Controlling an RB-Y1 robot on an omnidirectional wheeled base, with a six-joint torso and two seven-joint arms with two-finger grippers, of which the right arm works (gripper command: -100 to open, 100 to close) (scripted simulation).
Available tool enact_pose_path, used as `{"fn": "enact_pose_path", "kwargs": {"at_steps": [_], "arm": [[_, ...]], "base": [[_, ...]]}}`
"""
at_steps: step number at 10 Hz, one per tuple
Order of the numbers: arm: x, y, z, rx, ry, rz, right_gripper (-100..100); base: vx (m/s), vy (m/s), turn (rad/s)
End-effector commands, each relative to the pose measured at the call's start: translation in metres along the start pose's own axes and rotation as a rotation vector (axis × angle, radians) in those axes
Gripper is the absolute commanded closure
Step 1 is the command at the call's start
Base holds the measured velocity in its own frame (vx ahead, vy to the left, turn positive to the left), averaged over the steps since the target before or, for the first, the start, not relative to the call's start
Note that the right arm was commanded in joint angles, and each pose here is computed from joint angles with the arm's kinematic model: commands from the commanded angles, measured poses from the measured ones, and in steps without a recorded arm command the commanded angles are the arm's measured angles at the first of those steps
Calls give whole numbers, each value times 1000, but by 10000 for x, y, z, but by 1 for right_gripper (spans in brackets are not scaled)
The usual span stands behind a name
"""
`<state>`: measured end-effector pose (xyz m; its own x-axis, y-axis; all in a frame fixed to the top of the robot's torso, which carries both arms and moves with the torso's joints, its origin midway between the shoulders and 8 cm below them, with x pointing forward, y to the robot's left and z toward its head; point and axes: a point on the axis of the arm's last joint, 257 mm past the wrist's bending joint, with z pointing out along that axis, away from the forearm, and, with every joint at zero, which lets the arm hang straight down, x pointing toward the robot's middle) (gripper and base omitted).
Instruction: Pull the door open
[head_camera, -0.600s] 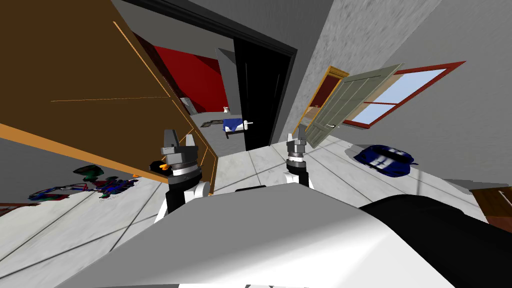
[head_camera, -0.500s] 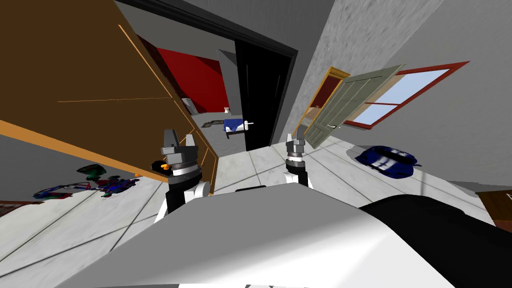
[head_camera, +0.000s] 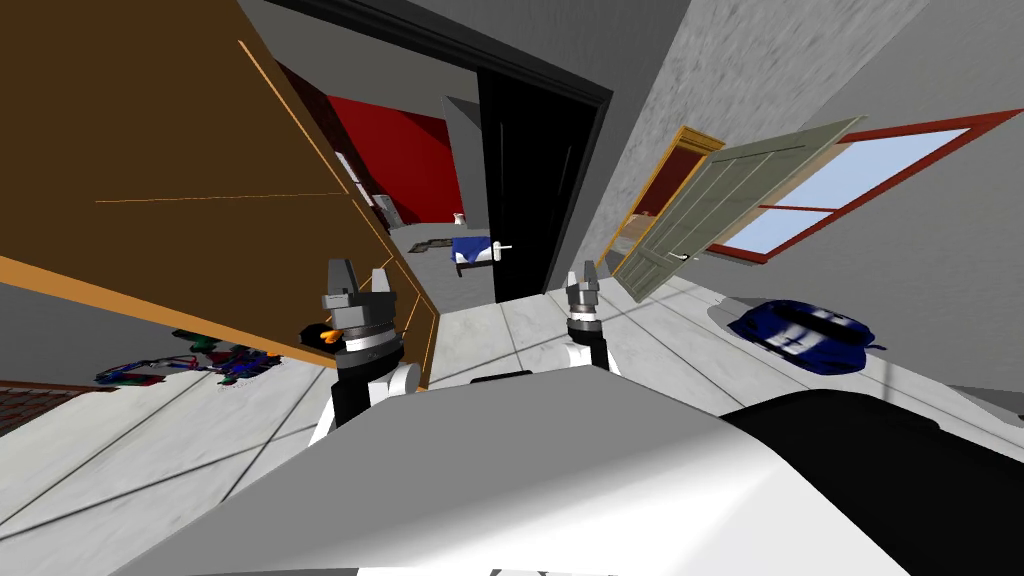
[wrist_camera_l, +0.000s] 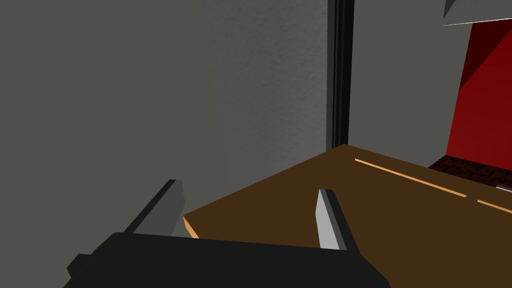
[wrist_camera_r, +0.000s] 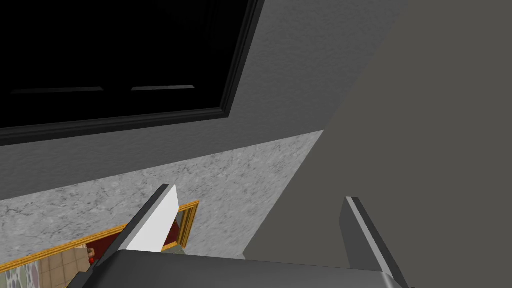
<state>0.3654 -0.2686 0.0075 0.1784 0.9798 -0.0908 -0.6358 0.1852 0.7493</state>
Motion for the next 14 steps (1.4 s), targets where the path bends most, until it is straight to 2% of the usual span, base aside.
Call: {"fn": "enact_pose_path", "kwargs": {"at_steps": [1,14], "arm": [[26,-116,0,16,7,8,-100],[108,-1222,-48,186,49,72,-100]], "base": [[64,-2,65],[80,-4,87]]}}
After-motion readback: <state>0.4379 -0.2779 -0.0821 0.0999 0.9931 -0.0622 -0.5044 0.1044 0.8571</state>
